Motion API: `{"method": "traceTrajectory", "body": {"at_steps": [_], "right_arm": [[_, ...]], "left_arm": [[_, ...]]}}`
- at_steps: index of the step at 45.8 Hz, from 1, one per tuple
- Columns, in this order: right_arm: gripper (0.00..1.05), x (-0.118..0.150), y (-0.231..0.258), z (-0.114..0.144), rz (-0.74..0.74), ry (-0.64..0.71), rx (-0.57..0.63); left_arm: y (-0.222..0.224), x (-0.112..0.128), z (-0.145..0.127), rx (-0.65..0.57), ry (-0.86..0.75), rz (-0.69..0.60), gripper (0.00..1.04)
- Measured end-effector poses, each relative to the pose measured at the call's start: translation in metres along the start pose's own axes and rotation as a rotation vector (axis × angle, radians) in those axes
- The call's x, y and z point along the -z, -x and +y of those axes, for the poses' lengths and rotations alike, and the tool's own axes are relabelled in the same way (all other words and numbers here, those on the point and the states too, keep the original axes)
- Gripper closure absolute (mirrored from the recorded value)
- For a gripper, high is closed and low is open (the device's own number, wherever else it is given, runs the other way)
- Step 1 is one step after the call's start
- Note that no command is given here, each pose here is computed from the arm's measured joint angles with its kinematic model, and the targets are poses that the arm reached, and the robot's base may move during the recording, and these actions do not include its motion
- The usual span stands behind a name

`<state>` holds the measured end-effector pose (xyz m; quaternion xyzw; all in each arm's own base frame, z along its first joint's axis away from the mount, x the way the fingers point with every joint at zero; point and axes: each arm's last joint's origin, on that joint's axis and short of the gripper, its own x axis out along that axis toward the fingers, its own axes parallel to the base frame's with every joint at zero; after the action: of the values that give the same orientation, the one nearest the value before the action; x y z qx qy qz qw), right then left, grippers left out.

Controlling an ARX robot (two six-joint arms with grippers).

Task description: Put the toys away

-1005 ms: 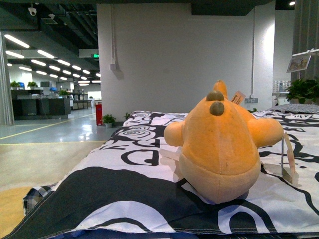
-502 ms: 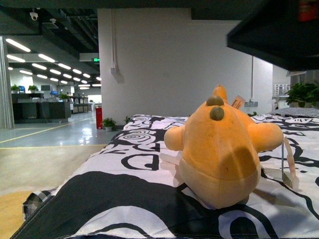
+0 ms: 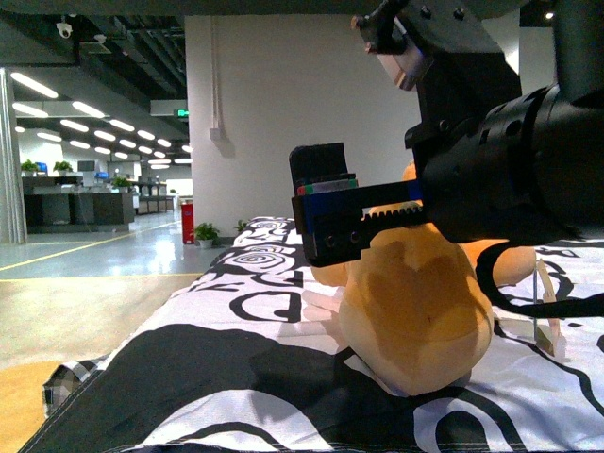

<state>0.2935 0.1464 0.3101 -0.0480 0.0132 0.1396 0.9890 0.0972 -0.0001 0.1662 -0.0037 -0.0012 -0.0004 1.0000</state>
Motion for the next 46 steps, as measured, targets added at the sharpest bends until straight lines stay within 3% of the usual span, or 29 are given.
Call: {"method": "traceTrajectory", "body": {"at_steps": [42,46], "right_arm": [[0.06,0.043,-0.009,-0.009,0.070,-0.010,0.050],[0.18,0.047,-0.009,-0.010,0.081,-0.023,0.055]], "left_arm": [[0.000,0.000,0.000,0.000,0.000,0.000,0.06],[0.000,0.000,0.000,0.000,0.000,0.000,0.06]]}}
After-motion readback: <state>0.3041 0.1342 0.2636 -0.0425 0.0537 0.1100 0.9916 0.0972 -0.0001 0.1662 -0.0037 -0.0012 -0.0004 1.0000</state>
